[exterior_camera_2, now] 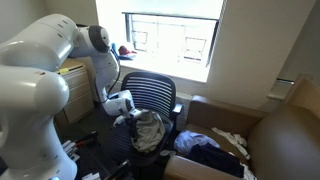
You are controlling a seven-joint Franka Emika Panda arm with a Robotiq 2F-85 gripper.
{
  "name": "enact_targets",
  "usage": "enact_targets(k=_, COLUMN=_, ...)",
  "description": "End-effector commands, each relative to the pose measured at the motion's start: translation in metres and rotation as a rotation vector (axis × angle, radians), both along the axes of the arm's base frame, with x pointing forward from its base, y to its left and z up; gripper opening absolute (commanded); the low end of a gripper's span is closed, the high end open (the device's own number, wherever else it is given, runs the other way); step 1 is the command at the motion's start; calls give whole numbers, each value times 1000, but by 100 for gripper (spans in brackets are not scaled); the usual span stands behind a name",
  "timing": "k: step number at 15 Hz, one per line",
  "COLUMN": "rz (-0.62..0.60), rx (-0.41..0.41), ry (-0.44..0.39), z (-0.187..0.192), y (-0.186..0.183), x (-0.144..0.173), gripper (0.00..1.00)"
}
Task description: Place cloth in the chair on the chair's right arm rest
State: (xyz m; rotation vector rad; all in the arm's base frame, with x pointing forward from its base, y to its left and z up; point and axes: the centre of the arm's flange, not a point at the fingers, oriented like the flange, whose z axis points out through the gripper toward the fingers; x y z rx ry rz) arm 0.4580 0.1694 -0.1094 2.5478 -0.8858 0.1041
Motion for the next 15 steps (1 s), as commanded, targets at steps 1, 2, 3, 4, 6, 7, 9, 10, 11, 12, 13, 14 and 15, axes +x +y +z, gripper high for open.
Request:
enact_targets(k=1, rz=2, rx=-1, ry=0, z=-2, y=-1, x=-1, gripper=100)
enact_targets(k=2, rz=3, rx=0, ry=-3, z=-1, y=0, x=1, gripper=100)
enact_targets(k=3, rz=30, rx=40, ry=1, z=8, y=3, x=-4, gripper=100)
enact_targets(k=4, rz=38, rx=76, ry=30, z=11, y=5, x=-6, gripper=100)
enact_targets(k=6, rz=50, rx=39, ry=22, z=-1, y=10, x=-2, gripper=100)
enact_targets(k=7, rz=70, rx=63, ry=45, z=-3, y=12, x=-5, gripper=100)
enact_targets(k=9, rz=79, rx=86, ry=61, z=-5, y=11, x=-5, gripper=100)
enact_targets(k=10, rz=79, rx=91, ry=62, z=-4, y=9, x=-3, gripper=100)
enact_targets(k=11, rz=74, rx=3, ry=-61, z=-3, y=12, x=1, gripper=100)
enact_targets(k=12, rz=76, rx=-2, ry=-91, z=0, y=14, x=8, gripper=100)
enact_targets(k=13, rz=109, rx=-41, ry=-127, z=8, y=20, x=18, gripper=100)
enact_targets(k=14, rz=123, rx=-70, ry=-174, z=10, y=27, x=26, gripper=100)
enact_targets(k=15, rz=129, rx=-93, ry=-229, z=10, y=34, x=33, gripper=100)
